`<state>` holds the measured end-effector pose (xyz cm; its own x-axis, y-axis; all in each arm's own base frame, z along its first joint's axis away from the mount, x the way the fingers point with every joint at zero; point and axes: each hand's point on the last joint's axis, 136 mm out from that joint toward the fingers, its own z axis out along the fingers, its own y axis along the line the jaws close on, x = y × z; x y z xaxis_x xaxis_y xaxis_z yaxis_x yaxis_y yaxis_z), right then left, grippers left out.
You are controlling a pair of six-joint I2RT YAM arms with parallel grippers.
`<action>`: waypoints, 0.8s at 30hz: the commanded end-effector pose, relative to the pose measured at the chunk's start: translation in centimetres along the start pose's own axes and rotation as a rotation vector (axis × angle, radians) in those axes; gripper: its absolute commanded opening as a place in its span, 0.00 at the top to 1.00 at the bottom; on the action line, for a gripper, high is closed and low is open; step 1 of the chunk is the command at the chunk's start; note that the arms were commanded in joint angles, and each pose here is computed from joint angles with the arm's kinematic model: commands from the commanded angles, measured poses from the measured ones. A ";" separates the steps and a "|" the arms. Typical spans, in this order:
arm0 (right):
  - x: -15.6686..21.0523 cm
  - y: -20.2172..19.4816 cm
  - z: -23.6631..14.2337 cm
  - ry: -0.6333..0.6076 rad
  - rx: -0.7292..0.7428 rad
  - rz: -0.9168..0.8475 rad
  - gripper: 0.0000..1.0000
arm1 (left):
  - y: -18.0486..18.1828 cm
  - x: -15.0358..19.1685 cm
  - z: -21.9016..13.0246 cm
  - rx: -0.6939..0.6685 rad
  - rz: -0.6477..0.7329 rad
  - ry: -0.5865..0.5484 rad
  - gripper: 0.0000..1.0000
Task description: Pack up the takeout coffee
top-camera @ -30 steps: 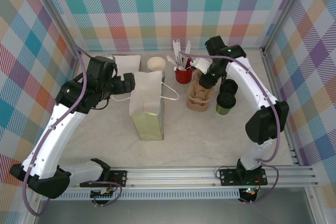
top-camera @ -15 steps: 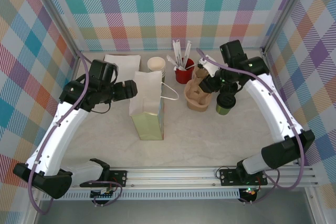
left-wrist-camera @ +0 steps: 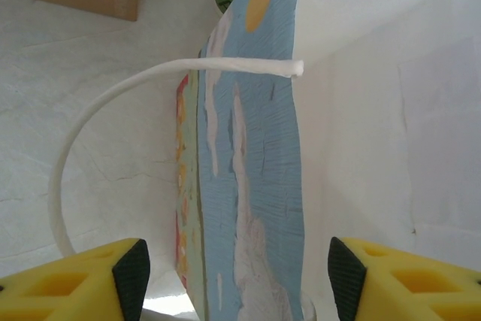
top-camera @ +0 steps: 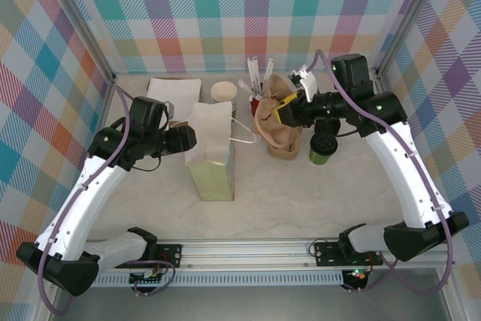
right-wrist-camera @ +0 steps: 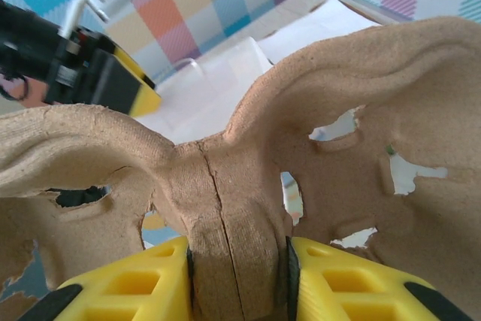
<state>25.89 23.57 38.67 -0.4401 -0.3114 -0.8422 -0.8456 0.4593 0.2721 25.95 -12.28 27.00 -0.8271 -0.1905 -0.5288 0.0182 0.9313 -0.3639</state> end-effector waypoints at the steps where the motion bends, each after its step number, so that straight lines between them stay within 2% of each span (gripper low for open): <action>1: -1.8 1.8 0.3 -0.046 -0.090 0.033 0.66 | -0.5 -0.7 0.2 0.034 0.021 -0.032 0.40; 4: -2.3 2.5 0.8 -0.057 -0.124 0.059 0.66 | -0.3 -0.7 0.5 0.026 0.049 -0.034 0.48; 10: -3.5 3.9 1.9 -0.080 -0.215 0.076 0.67 | -0.3 -0.9 0.5 0.023 0.107 -0.052 0.71; 17: -4.7 5.7 3.9 -0.056 -0.331 0.100 0.67 | -1.8 -1.6 0.1 0.102 0.183 -0.088 0.96; 19: -5.0 6.2 4.4 -0.053 -0.361 0.102 0.67 | -2.6 -1.7 0.0 0.139 0.202 -0.095 1.00; 24: -5.4 6.5 5.0 -0.055 -0.409 0.127 0.67 | -4.8 -2.3 -0.3 0.247 0.244 -0.109 1.00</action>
<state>24.96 31.90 40.35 -0.5638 -0.2564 -0.7851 -0.8256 0.2014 0.5271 27.38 -14.83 28.34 -0.7633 -0.0347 -0.6451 0.2580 0.8991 -0.3536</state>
